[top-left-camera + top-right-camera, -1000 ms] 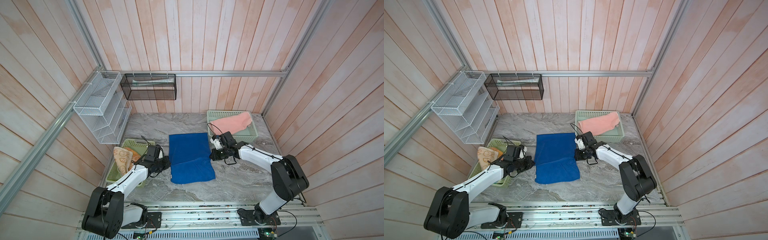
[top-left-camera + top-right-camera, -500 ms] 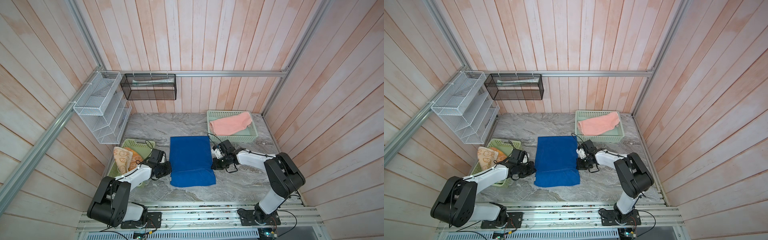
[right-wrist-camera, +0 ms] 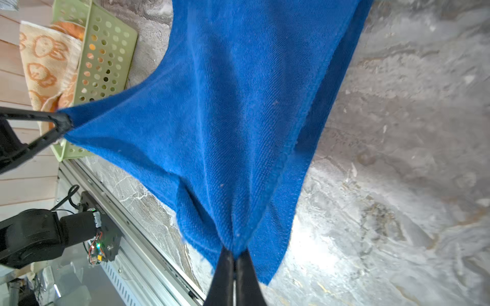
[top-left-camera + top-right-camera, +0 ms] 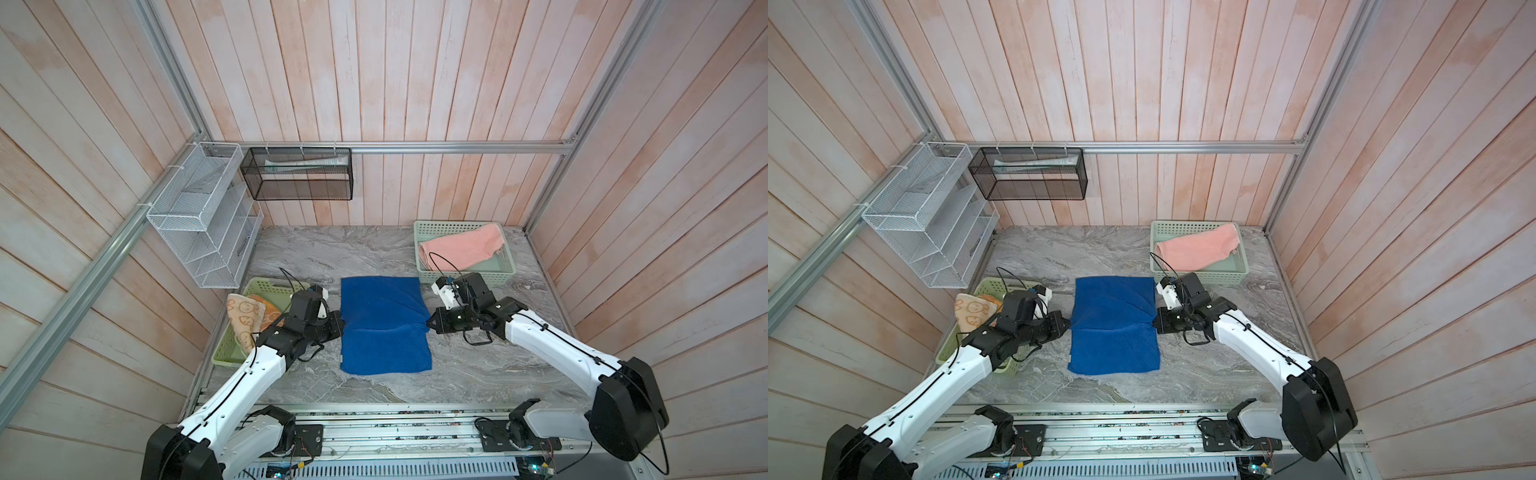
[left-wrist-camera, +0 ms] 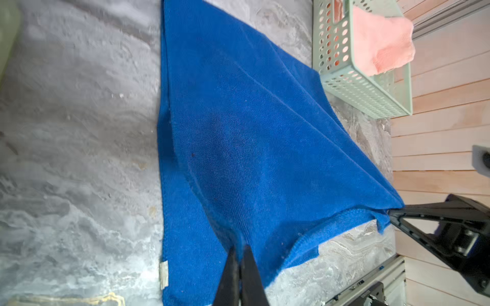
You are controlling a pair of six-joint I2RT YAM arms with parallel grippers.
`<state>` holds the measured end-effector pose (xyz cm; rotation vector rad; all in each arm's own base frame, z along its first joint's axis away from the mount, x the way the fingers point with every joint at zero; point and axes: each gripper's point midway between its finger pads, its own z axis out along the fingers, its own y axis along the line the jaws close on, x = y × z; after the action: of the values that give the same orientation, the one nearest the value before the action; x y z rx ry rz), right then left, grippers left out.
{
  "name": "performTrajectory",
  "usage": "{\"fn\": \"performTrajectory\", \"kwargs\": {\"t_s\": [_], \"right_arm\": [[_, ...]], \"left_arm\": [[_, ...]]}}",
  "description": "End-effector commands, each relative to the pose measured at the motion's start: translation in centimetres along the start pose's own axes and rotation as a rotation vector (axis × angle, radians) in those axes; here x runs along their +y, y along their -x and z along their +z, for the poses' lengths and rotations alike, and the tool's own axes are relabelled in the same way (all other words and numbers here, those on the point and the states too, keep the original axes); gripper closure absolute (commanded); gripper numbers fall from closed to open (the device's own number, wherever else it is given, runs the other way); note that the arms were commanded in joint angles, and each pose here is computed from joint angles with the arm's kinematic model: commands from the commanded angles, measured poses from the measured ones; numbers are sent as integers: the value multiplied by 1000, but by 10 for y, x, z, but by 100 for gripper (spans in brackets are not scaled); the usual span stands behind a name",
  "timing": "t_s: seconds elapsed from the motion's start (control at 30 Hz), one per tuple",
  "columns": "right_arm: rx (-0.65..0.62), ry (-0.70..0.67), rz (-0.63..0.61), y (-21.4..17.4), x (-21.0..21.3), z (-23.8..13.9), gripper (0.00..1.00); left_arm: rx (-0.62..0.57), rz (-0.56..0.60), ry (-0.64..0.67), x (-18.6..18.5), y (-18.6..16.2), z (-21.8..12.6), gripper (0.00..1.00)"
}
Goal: Fold and stack the towels
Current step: 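Fold the blue towel's near edge over toward the far edge with both grippers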
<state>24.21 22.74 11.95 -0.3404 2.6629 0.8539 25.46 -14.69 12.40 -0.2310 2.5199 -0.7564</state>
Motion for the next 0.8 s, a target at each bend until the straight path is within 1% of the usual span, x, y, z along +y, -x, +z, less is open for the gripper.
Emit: {"fn": "performTrajectory", "kwargs": {"t_s": [0.0, 0.13, 0.27, 0.4, 0.57, 0.67, 0.77], "right_arm": [[121, 2, 107, -45, -21, 28, 100], [161, -2, 116, -60, -33, 47, 100], [177, -38, 102, -61, -41, 51, 100], [162, -51, 85, -54, -37, 43, 100], [144, -54, 71, -47, -26, 21, 100], [145, -46, 75, -54, -24, 12, 100], [168, -8, 98, -74, -28, 20, 100]], "left_arm": [[100, -100, 45, 29, -40, 18, 100], [144, -131, 46, 44, -60, 34, 100], [165, -125, 72, 50, -64, 39, 100], [150, -112, 79, 46, -57, 34, 100], [123, -99, 83, 36, -46, 14, 100], [128, -114, 95, 37, -50, 4, 100], [146, -134, 72, 35, -60, 9, 100]]}}
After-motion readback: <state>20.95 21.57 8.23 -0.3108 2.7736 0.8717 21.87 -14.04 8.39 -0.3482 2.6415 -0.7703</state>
